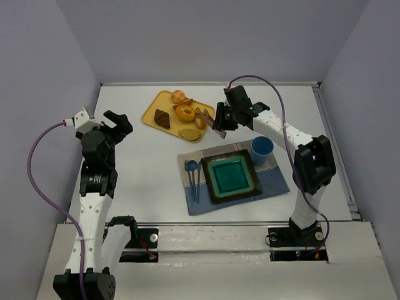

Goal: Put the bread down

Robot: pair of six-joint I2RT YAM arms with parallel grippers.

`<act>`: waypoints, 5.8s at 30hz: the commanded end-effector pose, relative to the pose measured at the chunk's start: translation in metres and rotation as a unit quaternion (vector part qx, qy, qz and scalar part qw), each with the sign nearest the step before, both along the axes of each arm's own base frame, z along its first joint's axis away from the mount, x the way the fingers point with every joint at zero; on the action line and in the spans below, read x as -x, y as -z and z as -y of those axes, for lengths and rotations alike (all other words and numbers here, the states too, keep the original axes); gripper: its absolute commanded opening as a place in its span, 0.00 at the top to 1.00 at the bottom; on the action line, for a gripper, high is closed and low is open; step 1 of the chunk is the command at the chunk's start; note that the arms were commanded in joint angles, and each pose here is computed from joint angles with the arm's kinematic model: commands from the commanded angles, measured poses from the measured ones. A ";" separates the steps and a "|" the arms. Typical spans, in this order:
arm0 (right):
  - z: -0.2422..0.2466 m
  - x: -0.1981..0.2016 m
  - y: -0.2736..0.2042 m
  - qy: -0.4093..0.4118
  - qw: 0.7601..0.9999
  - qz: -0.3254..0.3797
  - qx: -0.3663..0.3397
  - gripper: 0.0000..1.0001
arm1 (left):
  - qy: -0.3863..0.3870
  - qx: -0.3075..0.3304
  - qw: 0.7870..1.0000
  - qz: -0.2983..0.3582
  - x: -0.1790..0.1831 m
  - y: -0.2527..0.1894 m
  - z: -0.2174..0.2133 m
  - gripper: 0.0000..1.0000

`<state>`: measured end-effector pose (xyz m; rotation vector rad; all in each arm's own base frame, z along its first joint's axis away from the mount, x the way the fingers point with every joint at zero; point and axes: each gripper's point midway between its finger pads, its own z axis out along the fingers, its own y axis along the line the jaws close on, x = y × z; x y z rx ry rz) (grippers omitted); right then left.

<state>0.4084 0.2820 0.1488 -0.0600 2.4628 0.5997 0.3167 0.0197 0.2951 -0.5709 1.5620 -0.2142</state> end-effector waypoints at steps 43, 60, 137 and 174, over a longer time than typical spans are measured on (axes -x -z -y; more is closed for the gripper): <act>0.096 0.238 -0.072 -0.127 0.991 -0.028 -0.033 0.90 | 0.014 0.003 0.999 0.032 0.001 -0.014 0.005 0.01; 0.105 0.245 -0.051 -0.133 0.989 -0.070 0.004 0.67 | 0.020 0.005 0.999 0.033 0.000 -0.013 0.007 0.01; 0.248 -0.136 -0.039 -0.197 0.943 0.264 0.044 0.54 | -0.001 -0.017 1.000 0.010 -0.023 0.001 -0.003 0.01; 0.348 -0.027 -0.140 0.314 0.895 0.299 0.105 0.00 | -0.027 0.005 1.000 -0.005 -0.011 0.001 -0.009 0.01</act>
